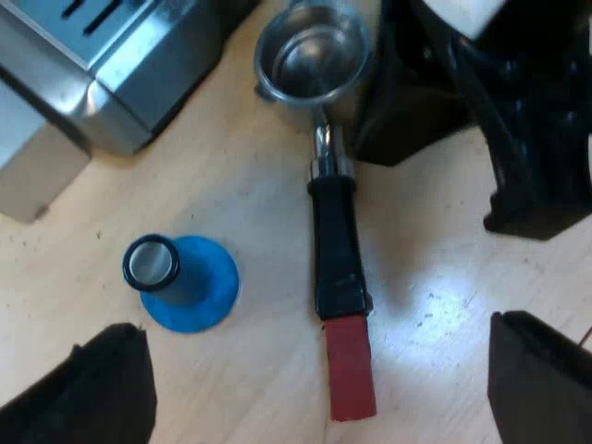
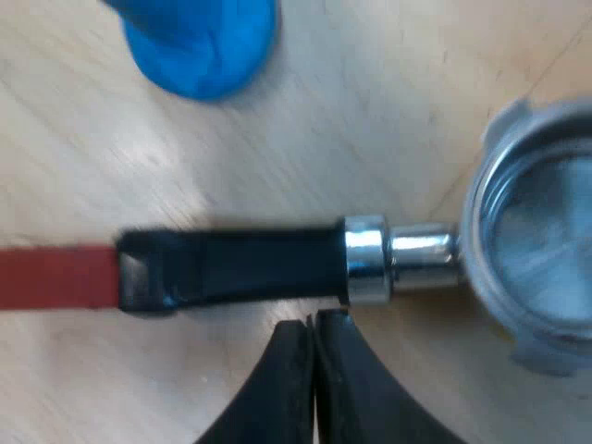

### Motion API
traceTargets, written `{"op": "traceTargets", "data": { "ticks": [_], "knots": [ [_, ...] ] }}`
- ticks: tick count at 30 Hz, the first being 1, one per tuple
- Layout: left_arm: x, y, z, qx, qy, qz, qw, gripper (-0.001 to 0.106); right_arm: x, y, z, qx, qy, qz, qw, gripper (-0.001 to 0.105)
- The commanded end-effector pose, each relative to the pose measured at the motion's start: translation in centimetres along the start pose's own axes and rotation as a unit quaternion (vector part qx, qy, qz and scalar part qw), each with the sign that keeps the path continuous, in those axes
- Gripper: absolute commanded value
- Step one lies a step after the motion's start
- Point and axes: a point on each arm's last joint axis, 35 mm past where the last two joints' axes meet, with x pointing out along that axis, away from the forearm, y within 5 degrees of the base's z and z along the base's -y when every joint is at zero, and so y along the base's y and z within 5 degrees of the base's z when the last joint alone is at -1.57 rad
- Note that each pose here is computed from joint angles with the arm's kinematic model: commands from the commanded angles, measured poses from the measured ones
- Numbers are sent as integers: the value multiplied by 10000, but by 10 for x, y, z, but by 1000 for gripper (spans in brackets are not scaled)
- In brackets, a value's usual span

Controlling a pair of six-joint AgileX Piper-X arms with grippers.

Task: Put the handle in the coffee machine

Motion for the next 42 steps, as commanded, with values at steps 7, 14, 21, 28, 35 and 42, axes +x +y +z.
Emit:
{"op": "traceTargets", "data": {
  "ticks": [7,14,21,28,35,42],
  "knots": [
    [-16,-10,-7,-231,-495,-203,9983,75,-53,-8,9,14,-428,-453,9981,4],
    [-20,-14,-9,-316,-676,-447,9962,75,-64,-23,10,26,-410,-555,9976,79],
    [-20,-15,-6,-234,-885,-696,9934,75,-57,-51,10,163,-330,-581,9976,82],
    [-11,-13,-7,-231,-896,-780,9926,75,-38,-57,12,-404,-306,-277,9983,82],
    [-11,-14,-8,-253,-851,-829,9926,75,-18,-59,7,-421,-41,-261,9988,84],
    [-11,-14,-8,-253,-851,-829,9926,75,-3,-60,3,-671,127,-203,9975,85]
  ]
}}
